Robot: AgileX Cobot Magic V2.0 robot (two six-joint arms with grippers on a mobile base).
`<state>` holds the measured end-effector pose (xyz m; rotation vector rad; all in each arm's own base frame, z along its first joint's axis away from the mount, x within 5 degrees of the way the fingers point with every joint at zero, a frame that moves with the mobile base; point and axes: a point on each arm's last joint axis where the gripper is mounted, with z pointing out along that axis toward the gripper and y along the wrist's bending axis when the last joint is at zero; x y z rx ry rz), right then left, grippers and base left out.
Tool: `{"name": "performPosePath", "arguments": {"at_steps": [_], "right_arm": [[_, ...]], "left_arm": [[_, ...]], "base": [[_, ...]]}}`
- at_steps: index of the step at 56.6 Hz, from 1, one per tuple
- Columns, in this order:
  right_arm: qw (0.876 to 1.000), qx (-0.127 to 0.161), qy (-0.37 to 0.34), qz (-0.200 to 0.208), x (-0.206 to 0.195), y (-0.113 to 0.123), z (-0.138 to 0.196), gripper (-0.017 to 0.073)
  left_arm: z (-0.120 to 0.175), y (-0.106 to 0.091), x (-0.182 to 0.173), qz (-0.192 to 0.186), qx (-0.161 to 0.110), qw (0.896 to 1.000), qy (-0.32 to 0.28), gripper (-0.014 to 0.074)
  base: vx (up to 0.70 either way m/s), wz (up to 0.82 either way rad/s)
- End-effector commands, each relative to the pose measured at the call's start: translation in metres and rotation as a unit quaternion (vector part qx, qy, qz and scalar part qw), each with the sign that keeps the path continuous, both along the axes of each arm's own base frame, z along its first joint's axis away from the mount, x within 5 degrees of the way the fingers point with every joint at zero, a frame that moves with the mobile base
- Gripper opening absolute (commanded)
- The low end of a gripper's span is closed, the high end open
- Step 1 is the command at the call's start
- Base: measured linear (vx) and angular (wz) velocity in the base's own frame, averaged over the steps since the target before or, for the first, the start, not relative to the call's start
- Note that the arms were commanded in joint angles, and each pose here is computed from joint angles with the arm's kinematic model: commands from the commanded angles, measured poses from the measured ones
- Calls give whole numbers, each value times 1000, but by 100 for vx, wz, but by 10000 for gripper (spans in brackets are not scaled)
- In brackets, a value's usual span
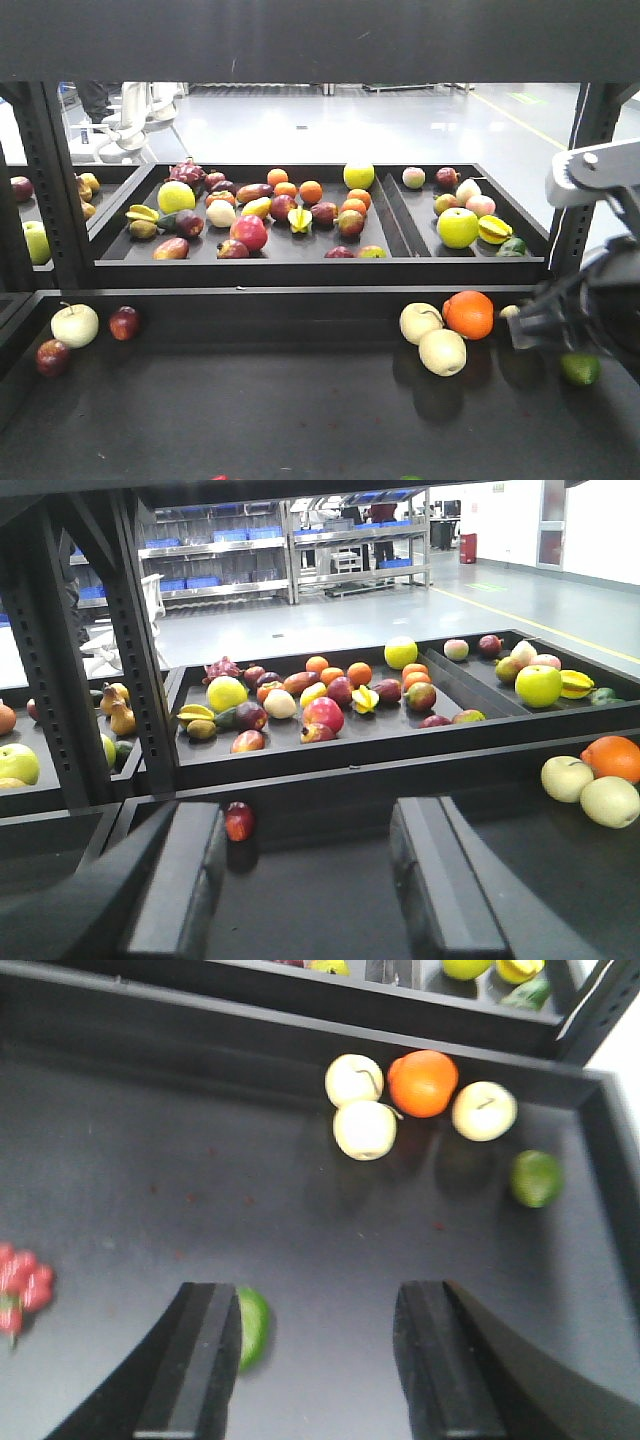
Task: Pick snacks and fruit into basket
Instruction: 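Lower both grippers over the strawberry cluster and green fruit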
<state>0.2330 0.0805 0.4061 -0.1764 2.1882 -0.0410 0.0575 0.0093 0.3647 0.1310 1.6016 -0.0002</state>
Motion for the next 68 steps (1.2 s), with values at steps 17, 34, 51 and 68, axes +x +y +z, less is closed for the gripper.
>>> {"name": "performPosePath", "arguments": {"at_steps": [17, 34, 51, 68], "right_arm": [[992, 36, 115, 43, 56, -57, -45, 419], [983, 7, 165, 73, 90, -38, -89, 472], [971, 94, 216, 43, 128, -33, -146, 492], [971, 97, 214, 42, 135, -32, -156, 492]], "left_arm": [[-5, -15, 28, -1, 1, 997, 82, 505], [-23, -74, 120, -36, -14, 971, 237, 532], [-67, -124, 221, -21, -51, 932, 357, 532], [-128, -118, 297, -2, -120, 882, 456, 531]], "base": [[0, 0], [0, 0], [0, 0], [0, 0]]}}
